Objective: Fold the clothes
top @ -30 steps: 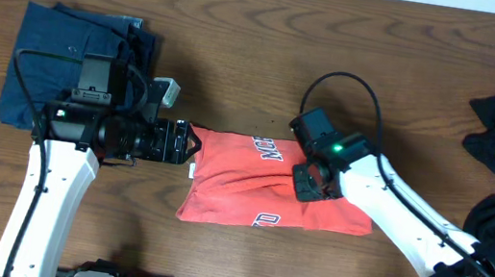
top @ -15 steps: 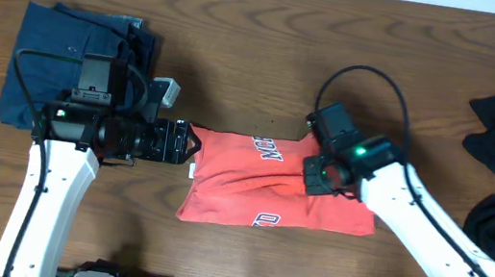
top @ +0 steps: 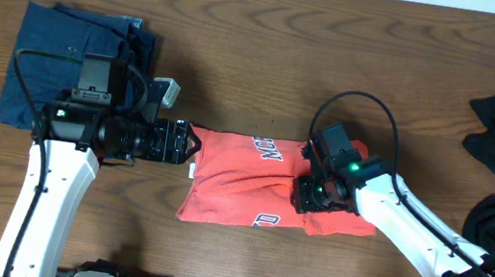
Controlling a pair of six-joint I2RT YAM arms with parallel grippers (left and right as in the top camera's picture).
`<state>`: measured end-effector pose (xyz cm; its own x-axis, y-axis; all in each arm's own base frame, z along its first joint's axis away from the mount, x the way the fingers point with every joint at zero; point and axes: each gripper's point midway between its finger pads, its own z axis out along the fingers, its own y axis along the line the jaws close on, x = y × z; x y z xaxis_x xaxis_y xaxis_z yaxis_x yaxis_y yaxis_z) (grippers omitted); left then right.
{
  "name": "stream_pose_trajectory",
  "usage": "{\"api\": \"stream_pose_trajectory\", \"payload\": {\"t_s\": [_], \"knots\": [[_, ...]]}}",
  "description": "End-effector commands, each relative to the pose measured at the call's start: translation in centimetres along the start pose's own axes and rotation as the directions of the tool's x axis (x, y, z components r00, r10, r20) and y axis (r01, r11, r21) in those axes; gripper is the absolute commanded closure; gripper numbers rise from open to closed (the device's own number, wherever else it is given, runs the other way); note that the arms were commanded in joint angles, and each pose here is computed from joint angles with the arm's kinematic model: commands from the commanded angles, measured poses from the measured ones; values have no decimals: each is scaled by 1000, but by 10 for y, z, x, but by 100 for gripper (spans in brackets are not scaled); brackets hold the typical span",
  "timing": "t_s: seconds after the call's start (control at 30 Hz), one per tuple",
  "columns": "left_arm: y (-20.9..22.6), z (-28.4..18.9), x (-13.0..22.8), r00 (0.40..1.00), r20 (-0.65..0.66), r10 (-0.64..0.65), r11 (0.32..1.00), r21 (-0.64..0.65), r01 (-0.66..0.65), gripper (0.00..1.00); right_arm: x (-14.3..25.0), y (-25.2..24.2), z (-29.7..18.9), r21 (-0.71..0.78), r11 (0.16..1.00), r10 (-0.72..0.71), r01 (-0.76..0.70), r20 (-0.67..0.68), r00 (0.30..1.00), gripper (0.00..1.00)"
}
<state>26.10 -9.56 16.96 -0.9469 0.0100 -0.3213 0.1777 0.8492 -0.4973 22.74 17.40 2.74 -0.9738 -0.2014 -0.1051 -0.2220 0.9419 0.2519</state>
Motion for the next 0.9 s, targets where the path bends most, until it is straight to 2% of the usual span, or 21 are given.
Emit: {"api": "stream_pose_trajectory", "payload": {"t_s": [0.0, 0.27, 0.37, 0.4, 0.43, 0.5, 0.67, 0.87], "knots": [[-4, -4, -2, 1000, 13, 18, 1000, 16, -18, 21, -9, 10, -13, -55, 997, -49, 51, 26, 998, 45], [-4, -4, -2, 1000, 12, 17, 1000, 16, -17, 21, -5, -13, -55, -25, 999, 36, -34, 69, 997, 42], [-4, -4, -1, 1000, 11, 17, 1000, 16, -17, 21, 5, -25, -57, 20, 998, 56, -56, 41, 998, 49], [-4, -4, -1, 1000, 11, 17, 1000, 16, -17, 21, 9, -28, -54, 37, 998, 59, -60, 24, 998, 58], [-4, -4, -1, 1000, 11, 17, 1000, 16, -17, 21, 14, -29, -50, 43, 997, 60, -60, 9, 998, 77], [-4, -4, -1, 1000, 11, 17, 1000, 16, -17, 21, 23, -31, -41, 46, 995, 88, -87, -18, 996, 98], [-4, -4, -2, 1000, 14, 19, 1000, 16, -19, 21, 32, -16, -11, -32, 988, 151, -152, -37, 988, 99], [-4, -4, -2, 1000, 14, 18, 1000, 16, -19, 21, 13, 11, 17, -171, 943, 283, -286, -42, 958, 99]]}}
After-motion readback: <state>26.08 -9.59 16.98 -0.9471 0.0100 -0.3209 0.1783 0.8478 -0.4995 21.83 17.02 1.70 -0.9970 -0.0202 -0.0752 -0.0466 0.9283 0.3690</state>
